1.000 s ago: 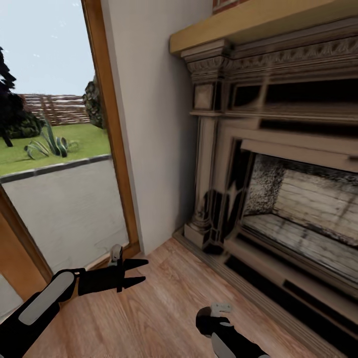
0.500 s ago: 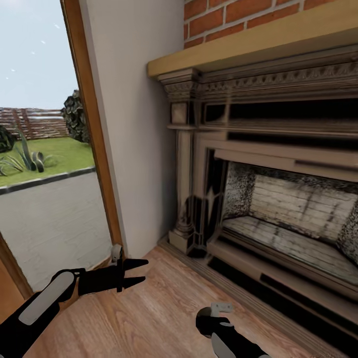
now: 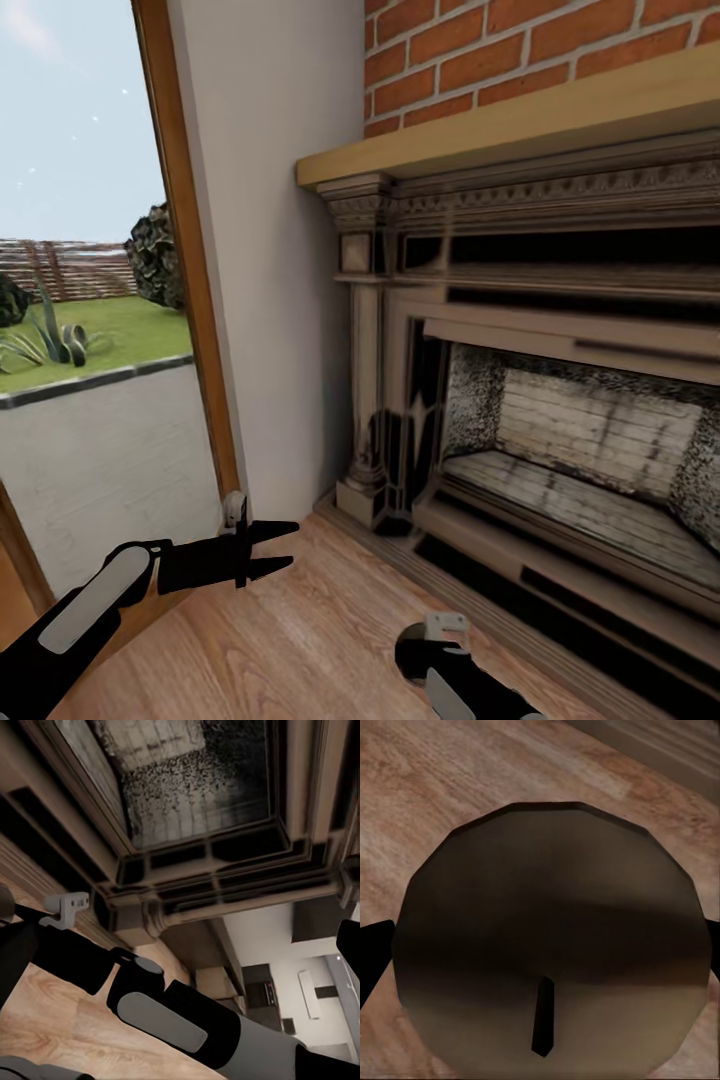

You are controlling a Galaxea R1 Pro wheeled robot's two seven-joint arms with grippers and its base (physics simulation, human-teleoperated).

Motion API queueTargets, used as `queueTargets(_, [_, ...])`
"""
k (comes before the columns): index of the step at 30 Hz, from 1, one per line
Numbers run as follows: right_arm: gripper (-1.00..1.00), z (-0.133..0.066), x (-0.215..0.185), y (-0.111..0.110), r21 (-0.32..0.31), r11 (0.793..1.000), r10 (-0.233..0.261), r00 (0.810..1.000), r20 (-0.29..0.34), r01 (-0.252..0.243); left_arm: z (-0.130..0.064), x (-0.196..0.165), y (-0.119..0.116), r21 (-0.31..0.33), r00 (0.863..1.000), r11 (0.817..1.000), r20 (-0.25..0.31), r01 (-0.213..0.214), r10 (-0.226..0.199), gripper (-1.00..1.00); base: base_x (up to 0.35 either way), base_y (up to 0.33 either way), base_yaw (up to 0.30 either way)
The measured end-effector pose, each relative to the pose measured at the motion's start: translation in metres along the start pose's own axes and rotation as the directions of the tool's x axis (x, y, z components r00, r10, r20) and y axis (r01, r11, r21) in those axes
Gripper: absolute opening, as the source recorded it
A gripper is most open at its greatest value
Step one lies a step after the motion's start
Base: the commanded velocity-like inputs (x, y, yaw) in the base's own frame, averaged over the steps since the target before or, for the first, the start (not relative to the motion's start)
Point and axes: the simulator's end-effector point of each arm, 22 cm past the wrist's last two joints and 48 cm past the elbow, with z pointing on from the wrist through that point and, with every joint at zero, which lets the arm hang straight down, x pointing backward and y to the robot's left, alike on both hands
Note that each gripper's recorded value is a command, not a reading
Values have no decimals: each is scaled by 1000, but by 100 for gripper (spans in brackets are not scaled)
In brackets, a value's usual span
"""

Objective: Place each of the two pumpkins and all three candles from the living room inside a cabinet in the living room (use any cabinet), then make sure every cabinet is closed, and position the cauldron so it is next to a table in the living room.

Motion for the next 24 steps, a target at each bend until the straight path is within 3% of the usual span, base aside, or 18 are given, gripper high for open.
queueTargets(7, [-100,-9,6,0,-5,1000,-9,997,-76,9,-1,-3,-14,6,1000,1000,3,-15,15,100,0,0,0])
queueTargets(19, [-100,-17,-8,12,-38,999,-8,997,-72,5,-3,-9,-22,5,1000,1000,3,-15,15,100,0,0,-1])
queueTargets(24, [-100,-17,-9,16,-58,998,-5,998,-67,1,-4,-9,-22,3,1000,1000,5,-15,15,100,0,0,-190])
